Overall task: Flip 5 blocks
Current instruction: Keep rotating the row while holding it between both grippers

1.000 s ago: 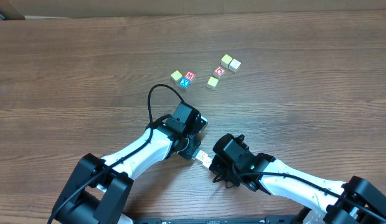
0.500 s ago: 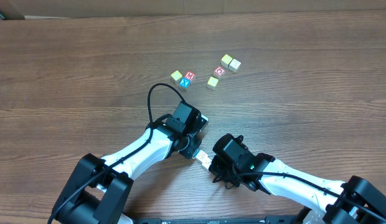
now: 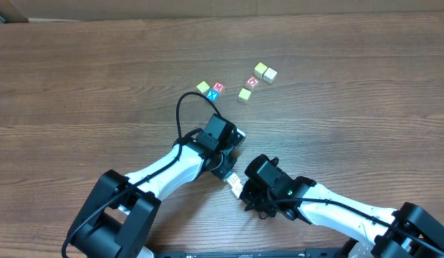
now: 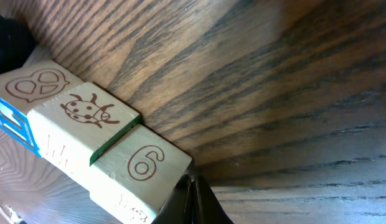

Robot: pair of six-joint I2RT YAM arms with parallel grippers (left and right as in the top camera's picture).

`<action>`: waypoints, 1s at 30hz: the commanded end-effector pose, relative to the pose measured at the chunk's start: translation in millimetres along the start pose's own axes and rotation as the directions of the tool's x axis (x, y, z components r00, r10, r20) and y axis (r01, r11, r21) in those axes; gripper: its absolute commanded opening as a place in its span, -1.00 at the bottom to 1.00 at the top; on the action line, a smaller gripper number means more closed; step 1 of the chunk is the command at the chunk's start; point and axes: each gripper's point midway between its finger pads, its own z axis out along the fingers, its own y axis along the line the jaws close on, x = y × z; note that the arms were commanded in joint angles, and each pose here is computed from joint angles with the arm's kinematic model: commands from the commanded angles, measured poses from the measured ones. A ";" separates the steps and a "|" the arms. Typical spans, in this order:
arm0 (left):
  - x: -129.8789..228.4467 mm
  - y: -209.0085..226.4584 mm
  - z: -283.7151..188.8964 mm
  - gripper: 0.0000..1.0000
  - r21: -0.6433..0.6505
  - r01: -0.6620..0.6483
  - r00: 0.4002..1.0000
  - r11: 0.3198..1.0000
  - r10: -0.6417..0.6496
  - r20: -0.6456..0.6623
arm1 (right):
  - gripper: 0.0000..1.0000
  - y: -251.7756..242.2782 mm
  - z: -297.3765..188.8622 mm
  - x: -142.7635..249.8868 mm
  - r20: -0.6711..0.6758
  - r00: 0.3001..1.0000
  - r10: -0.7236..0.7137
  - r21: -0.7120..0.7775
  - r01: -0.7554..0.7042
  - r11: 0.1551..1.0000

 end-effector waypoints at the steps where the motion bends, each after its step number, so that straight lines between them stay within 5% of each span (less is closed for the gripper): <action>1: 34.9 -12.2 23.1 -0.92 0.045 -0.006 0.993 0.999 0.011 -0.120 | -0.92 6.8 -0.3 0.6 0.003 1.000 -0.017 -0.023 0.017 1.000; 30: 27.4 -6.5 24.5 -0.92 0.021 -0.091 0.992 0.996 0.093 -0.089 | -0.92 3.4 0.8 8.4 -0.015 0.998 0.054 -0.005 -0.054 0.999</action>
